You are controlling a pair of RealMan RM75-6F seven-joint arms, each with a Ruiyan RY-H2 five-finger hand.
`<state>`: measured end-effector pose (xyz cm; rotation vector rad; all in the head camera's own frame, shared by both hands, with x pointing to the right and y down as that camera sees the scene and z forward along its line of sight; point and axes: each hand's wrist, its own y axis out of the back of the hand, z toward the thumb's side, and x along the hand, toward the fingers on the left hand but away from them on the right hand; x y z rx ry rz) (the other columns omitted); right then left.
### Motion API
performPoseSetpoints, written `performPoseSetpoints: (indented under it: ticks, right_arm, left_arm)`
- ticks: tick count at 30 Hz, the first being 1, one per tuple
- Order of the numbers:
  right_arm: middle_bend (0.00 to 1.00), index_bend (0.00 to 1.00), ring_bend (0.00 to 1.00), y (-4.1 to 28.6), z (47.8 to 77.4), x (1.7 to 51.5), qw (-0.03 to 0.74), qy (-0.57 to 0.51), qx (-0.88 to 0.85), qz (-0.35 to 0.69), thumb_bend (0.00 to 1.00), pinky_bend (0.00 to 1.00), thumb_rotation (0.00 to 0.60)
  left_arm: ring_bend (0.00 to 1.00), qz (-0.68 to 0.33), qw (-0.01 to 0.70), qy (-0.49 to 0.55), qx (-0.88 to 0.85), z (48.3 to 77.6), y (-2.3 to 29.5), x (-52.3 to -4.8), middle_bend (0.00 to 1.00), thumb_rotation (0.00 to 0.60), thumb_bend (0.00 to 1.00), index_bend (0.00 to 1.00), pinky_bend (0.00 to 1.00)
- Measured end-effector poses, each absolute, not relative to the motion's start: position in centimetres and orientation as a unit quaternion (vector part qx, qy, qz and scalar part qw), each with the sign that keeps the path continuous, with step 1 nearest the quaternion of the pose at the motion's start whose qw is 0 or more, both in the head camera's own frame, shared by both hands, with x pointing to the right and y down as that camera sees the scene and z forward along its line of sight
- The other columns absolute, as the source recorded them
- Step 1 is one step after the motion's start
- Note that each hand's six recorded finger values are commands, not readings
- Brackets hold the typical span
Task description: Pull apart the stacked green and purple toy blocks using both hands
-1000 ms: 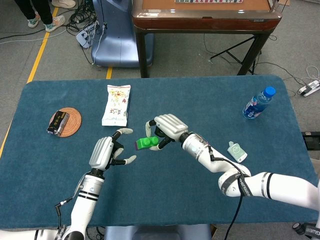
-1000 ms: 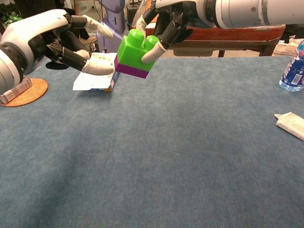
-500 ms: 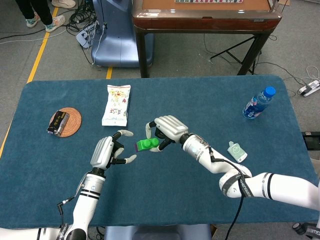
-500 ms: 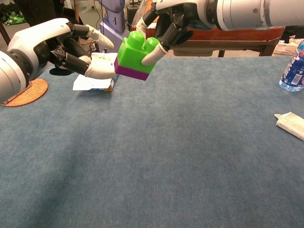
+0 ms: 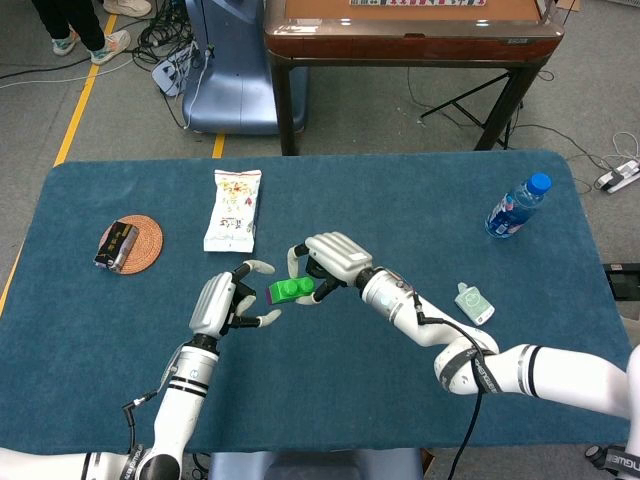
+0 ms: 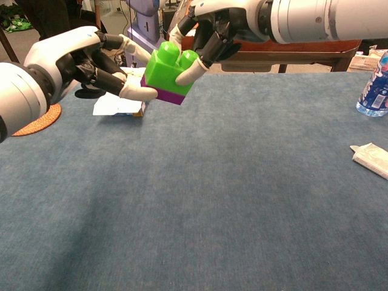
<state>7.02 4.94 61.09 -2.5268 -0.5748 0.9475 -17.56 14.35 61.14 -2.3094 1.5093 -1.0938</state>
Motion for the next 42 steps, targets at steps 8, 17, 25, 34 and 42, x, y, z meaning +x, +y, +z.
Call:
performPoseSetpoints:
  ticks: [8,17,25,34,42]
  right_arm:
    - [1.00,0.64,1.00,4.93,60.97,7.09,0.186,-0.208,-0.902,0.331,0.42,1.00,0.600]
    - [1.00,0.64,1.00,4.99,61.10,7.09,0.182,-0.207,-0.904,0.329,0.42,1.00,0.600]
    - [1.00,0.64,1.00,5.04,61.25,7.07,0.179,-0.205,-0.905,0.328,0.42,1.00,0.600]
    - [1.00,0.64,1.00,5.08,61.42,7.05,0.171,-0.206,-0.907,0.326,0.42,1.00,0.600]
    - [1.00,0.64,1.00,5.09,61.39,7.04,0.166,-0.206,-0.909,0.321,0.42,1.00,0.600]
  left_arm:
    - [1.00,-0.362,0.085,0.522,-0.768,61.33,14.23,-17.61,1.00,0.600,0.06,0.54,1.00]
    - [1.00,-0.360,0.090,0.528,-0.764,61.48,14.31,-17.65,1.00,0.600,0.06,0.62,1.00]
    - [1.00,-0.362,0.091,0.528,-0.763,61.65,14.44,-17.60,1.00,0.600,0.06,0.66,1.00]
    - [1.00,-0.353,0.102,0.539,-0.758,61.51,14.37,-17.47,1.00,0.600,0.06,0.74,1.00]
    - [1.00,-0.351,0.107,0.538,-0.759,61.41,14.37,-17.23,1.00,0.600,0.06,0.77,1.00]
